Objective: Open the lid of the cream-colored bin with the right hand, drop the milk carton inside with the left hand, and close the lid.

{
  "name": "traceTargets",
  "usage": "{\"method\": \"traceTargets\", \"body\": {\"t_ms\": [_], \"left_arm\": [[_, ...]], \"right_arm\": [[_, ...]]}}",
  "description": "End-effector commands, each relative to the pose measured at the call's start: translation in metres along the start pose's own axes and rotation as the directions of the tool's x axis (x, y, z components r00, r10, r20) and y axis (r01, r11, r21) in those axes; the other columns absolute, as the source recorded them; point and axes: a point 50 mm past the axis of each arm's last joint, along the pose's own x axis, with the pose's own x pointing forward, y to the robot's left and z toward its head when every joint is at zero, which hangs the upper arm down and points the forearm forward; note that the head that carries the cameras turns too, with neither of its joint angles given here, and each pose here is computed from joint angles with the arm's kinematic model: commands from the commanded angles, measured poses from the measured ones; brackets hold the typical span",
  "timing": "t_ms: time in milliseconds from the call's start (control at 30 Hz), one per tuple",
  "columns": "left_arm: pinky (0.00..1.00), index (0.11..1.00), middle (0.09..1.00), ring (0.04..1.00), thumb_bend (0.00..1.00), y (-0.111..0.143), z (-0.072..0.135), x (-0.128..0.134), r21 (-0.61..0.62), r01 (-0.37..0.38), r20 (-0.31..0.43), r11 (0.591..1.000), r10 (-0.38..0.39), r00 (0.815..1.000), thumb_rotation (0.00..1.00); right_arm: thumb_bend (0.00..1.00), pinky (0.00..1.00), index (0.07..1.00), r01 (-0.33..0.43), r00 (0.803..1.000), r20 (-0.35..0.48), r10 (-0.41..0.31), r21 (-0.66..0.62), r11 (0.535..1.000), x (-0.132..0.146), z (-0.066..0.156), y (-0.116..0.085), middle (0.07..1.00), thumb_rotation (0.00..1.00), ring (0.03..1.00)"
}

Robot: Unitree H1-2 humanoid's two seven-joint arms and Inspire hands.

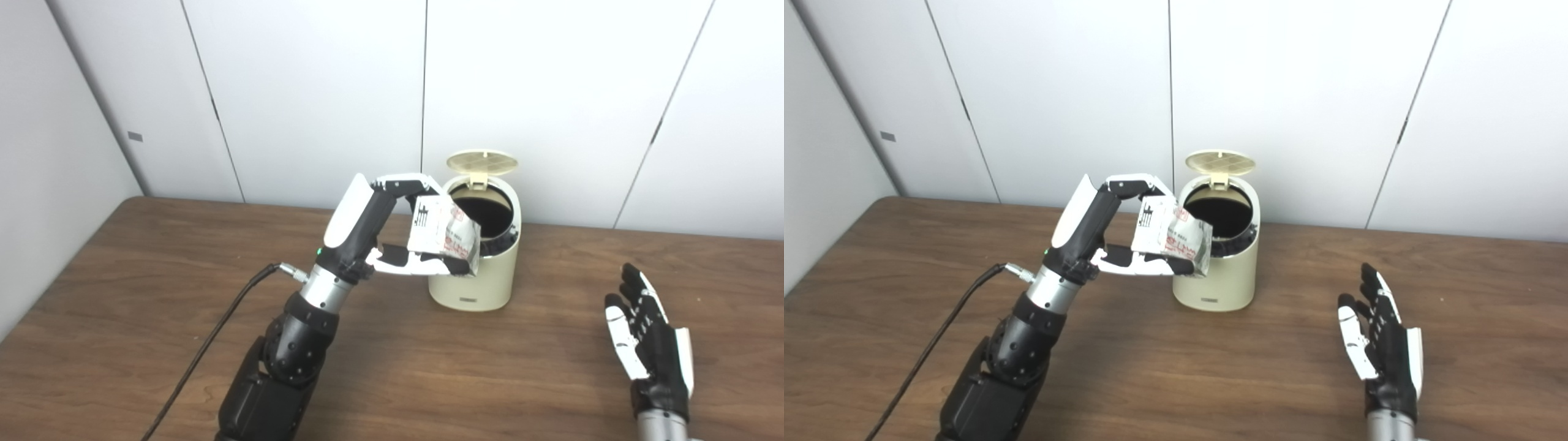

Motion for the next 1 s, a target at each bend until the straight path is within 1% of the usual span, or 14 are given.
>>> {"method": "traceTargets", "body": {"t_ms": [0, 133, 167, 233, 400, 500, 567, 700, 867, 933, 967], "left_arm": [[0.39, 0.462, 0.496, 0.474, 0.50, 0.007, 0.010, 0.022, 0.036, -0.077, 0.113, 0.996, 0.072, 0.991, 0.00], [0.41, 0.456, 0.488, 0.496, 0.50, -0.003, 0.005, 0.025, 0.075, -0.112, 0.145, 0.991, 0.101, 0.984, 0.00], [0.41, 0.458, 0.488, 0.497, 0.50, -0.005, 0.003, 0.027, 0.086, -0.121, 0.154, 0.989, 0.107, 0.982, 0.00], [0.40, 0.459, 0.485, 0.499, 0.50, -0.006, 0.001, 0.029, 0.096, -0.140, 0.169, 0.985, 0.122, 0.978, 0.00], [0.39, 0.460, 0.482, 0.484, 0.50, -0.005, -0.003, 0.038, 0.118, -0.188, 0.209, 0.975, 0.161, 0.965, 0.00], [0.38, 0.467, 0.484, 0.474, 0.50, 0.000, -0.005, 0.043, 0.139, -0.205, 0.229, 0.969, 0.170, 0.958, 0.00], [0.38, 0.472, 0.488, 0.469, 0.50, 0.005, -0.008, 0.046, 0.155, -0.221, 0.238, 0.963, 0.181, 0.954, 0.00], [0.39, 0.471, 0.488, 0.464, 0.50, 0.013, -0.013, 0.054, 0.179, -0.248, 0.261, 0.952, 0.197, 0.945, 0.00], [0.39, 0.473, 0.485, 0.467, 0.50, 0.020, -0.016, 0.063, 0.197, -0.265, 0.281, 0.944, 0.205, 0.938, 0.00], [0.39, 0.474, 0.484, 0.465, 0.50, 0.021, -0.017, 0.065, 0.201, -0.270, 0.283, 0.942, 0.208, 0.936, 0.00], [0.39, 0.475, 0.484, 0.465, 0.51, 0.021, -0.018, 0.066, 0.205, -0.273, 0.285, 0.940, 0.209, 0.935, 0.00]], "right_arm": [[0.13, 0.83, 0.876, 0.006, 1.000, -0.014, -0.006, 0.009, 1.000, -0.005, -0.007, 0.006, 0.905, 0.67, 0.902], [0.12, 0.85, 0.879, 0.013, 0.999, -0.030, -0.012, 0.036, 0.999, -0.008, -0.007, 0.008, 0.906, 0.67, 0.909], [0.11, 0.85, 0.880, 0.015, 0.999, -0.031, -0.014, 0.040, 0.999, -0.008, -0.007, 0.009, 0.907, 0.62, 0.909], [0.11, 0.86, 0.881, 0.016, 0.999, -0.030, -0.015, 0.043, 0.999, -0.009, -0.007, 0.009, 0.907, 0.55, 0.909], [0.10, 0.85, 0.878, 0.013, 1.000, -0.026, -0.013, 0.031, 0.999, -0.009, -0.008, 0.007, 0.902, 0.49, 0.904], [0.10, 0.84, 0.873, 0.013, 1.000, -0.021, -0.012, 0.027, 1.000, -0.009, -0.008, 0.007, 0.898, 0.48, 0.898], [0.10, 0.84, 0.872, 0.012, 1.000, -0.021, -0.011, 0.026, 1.000, -0.009, -0.009, 0.007, 0.899, 0.49, 0.898], [0.11, 0.83, 0.870, 0.012, 1.000, -0.025, -0.012, 0.013, 1.000, -0.011, -0.008, 0.007, 0.897, 0.57, 0.895], [0.11, 0.83, 0.871, 0.008, 1.000, -0.026, -0.008, 0.003, 1.000, -0.011, -0.008, 0.007, 0.897, 0.59, 0.896], [0.12, 0.82, 0.866, 0.009, 1.000, -0.027, -0.010, -0.004, 1.000, -0.011, -0.007, 0.008, 0.893, 0.64, 0.889], [0.12, 0.82, 0.865, 0.012, 1.000, -0.028, -0.012, -0.007, 1.000, -0.011, -0.007, 0.009, 0.892, 0.65, 0.888]]}}
